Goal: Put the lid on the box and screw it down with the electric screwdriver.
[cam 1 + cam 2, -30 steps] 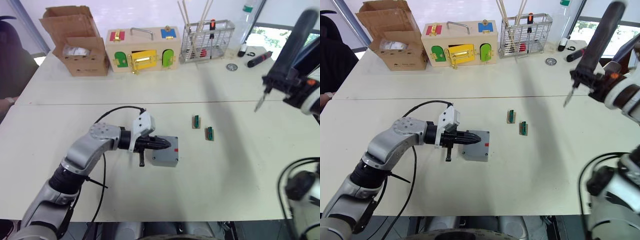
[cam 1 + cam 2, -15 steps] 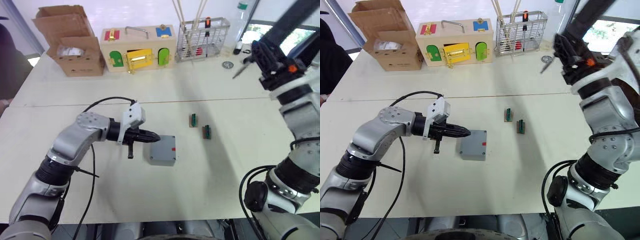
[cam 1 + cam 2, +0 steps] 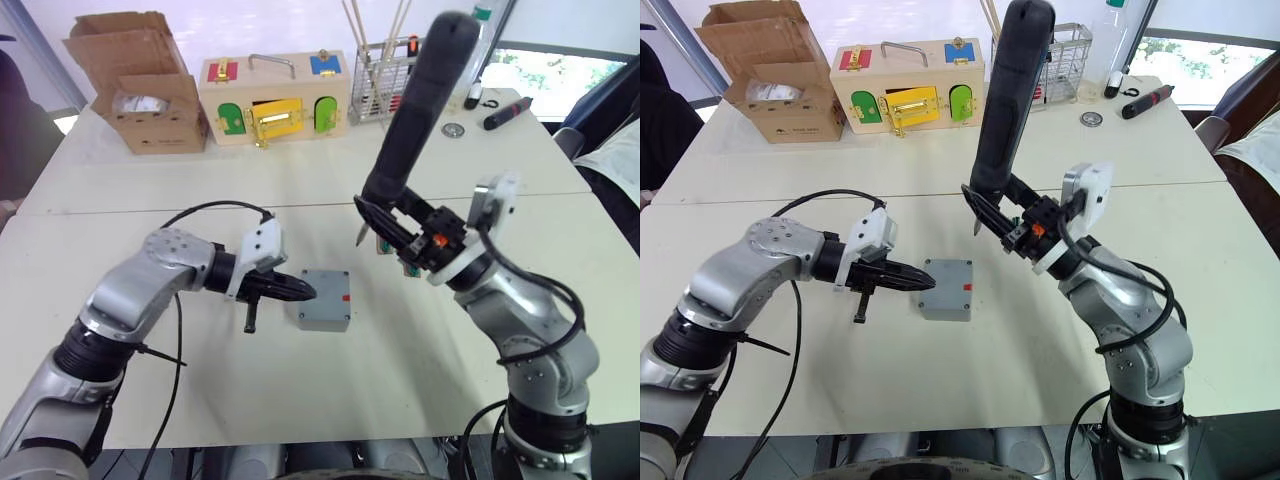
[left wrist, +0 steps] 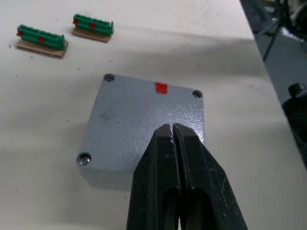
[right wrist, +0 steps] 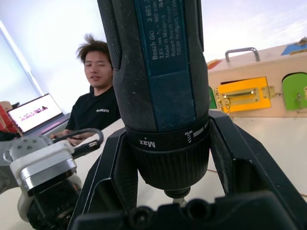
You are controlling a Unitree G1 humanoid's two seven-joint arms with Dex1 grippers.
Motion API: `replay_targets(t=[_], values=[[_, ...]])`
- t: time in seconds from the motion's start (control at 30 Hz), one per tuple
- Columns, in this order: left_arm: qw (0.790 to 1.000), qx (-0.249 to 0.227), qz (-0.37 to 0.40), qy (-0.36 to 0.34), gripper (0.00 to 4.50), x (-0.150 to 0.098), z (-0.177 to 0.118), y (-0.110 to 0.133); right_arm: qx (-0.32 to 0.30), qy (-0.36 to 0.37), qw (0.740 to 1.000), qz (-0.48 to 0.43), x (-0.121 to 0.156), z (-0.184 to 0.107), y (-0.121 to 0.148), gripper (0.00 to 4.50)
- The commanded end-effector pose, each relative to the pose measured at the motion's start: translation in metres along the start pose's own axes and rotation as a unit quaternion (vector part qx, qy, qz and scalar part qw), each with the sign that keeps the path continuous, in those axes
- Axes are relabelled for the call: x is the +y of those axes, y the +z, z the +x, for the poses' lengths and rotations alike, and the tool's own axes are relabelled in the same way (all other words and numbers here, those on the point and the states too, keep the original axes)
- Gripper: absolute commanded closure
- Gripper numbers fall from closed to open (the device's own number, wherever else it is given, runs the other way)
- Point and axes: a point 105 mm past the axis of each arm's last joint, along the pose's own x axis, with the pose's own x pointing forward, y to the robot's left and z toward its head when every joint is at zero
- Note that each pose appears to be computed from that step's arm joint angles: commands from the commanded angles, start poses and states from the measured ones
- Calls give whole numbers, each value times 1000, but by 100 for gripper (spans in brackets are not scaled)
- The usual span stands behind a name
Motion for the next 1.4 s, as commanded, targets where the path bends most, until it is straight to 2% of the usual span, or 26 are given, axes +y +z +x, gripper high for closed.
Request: replay_targets(t=[0.03,0.17,0.4,1.17,1.4], values=[[999,17,28,8,450,1,4,-8,-36,23,999,-24,13,0,7,275],[999,37,31,16,450,3,6,-24,-25,30,999,-24,20,1,-15,275],[999,40,27,23,450,6,2,-26,-23,31,999,-34,22,6,-35,275],[999,46,26,9,450,1,7,-28,-18,1,998,-55,8,-5,-36,275],[999,46,26,12,450,3,6,-27,-3,10,998,-55,11,-5,-47,275]])
